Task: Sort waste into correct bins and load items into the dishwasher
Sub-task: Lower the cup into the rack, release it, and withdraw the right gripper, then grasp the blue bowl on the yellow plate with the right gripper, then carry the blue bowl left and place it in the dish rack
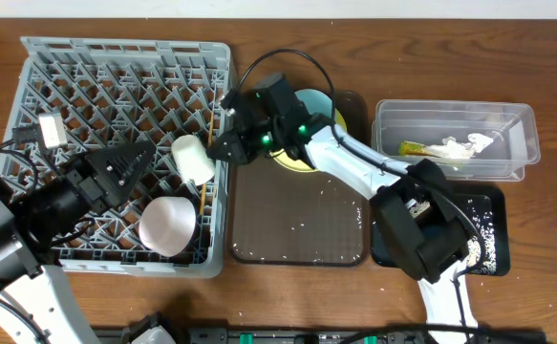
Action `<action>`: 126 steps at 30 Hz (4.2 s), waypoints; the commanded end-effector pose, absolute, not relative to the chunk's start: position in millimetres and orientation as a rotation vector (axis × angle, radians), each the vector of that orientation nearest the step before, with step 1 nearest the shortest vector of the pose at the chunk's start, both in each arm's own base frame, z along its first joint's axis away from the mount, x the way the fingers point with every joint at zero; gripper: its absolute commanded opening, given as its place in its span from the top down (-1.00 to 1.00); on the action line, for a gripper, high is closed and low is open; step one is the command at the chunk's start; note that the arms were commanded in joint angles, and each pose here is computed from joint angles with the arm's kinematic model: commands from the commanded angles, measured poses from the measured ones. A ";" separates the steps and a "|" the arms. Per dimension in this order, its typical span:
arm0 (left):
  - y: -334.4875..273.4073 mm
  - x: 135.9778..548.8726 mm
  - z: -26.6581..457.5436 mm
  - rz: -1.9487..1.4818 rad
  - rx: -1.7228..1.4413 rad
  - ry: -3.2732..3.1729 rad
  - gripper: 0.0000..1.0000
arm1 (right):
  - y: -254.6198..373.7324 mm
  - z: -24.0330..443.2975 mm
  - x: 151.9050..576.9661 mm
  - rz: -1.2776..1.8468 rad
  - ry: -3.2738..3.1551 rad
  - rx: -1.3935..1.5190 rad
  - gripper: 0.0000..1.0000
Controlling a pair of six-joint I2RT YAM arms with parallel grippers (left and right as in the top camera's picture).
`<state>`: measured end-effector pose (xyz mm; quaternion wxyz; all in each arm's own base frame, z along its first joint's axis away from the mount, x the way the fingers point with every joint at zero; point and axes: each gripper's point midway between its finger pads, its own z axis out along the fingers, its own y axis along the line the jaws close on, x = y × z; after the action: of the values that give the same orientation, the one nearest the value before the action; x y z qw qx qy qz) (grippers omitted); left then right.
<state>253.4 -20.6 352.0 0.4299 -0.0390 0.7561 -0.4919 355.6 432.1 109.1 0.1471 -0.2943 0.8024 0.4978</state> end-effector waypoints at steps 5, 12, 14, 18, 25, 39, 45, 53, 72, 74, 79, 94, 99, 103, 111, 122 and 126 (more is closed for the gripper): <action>-20.6 252.7 354.6 -1.223 -0.088 1.880 -0.83 | 385.2 138.1 386.8 1.066 2.300 -0.808 0.24; -20.6 252.7 354.6 -1.223 -0.088 1.880 -0.82 | 299.0 140.4 432.6 0.353 2.366 -0.640 -0.16; -20.6 252.7 354.6 -1.223 -0.088 1.880 -0.82 | 289.7 134.8 435.4 0.309 2.369 -0.688 -0.17; -20.6 252.7 354.6 -1.223 -0.088 1.880 -0.82 | 278.2 110.6 438.4 0.238 2.409 -0.745 -0.16; -20.6 252.7 354.6 -1.223 -0.088 1.880 -0.83 | 271.2 59.1 448.3 0.143 2.477 -0.740 -0.11; -20.6 252.7 354.6 -1.223 -0.088 1.880 -0.83 | 271.2 36.1 439.7 0.140 2.545 -0.737 0.88; -20.6 252.7 354.6 -1.223 -0.088 1.880 -0.82 | 305.5 90.4 436.0 0.408 2.447 -0.754 0.98; -20.6 252.7 354.6 -1.223 -0.088 1.880 -0.82 | 363.2 269.2 434.5 0.958 2.028 -0.618 0.98; -20.6 252.7 354.6 -1.223 -0.088 1.880 -0.83 | 480.5 244.9 413.3 1.863 1.513 -0.556 0.99; -20.6 252.7 354.6 -1.223 -0.088 1.880 -0.82 | 484.1 226.7 413.0 1.883 1.527 -0.544 0.99; -20.6 252.7 354.6 -1.223 -0.088 1.880 -0.83 | 494.8 193.4 407.0 1.898 1.581 -0.548 0.98; -20.6 252.7 354.6 -1.223 -0.088 1.880 -0.83 | 462.7 142.6 447.0 1.864 1.870 -0.400 0.59; -20.6 252.7 354.6 -1.223 -0.088 1.880 -0.83 | 444.5 155.3 451.8 1.928 1.838 -0.422 0.16; -20.6 252.7 354.6 -1.223 -0.088 1.880 -0.82 | 428.1 178.5 455.4 1.989 1.762 -0.431 -0.33; -20.6 252.7 354.6 -1.223 -0.088 1.880 -0.82 | 395.9 178.8 480.5 1.983 1.837 -0.332 -0.98; -20.6 252.7 354.6 -1.223 -0.088 1.880 -0.83 | 333.7 195.1 516.1 1.720 1.976 -0.272 -0.98; -20.6 252.7 354.6 -1.223 -0.088 1.880 -0.82 | 309.5 169.0 514.4 1.408 2.179 -0.247 -0.99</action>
<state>253.4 -20.4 352.0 0.4301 -0.0393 0.7561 -0.4918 513.9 322.1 143.0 0.1643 -0.0118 0.7867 0.5950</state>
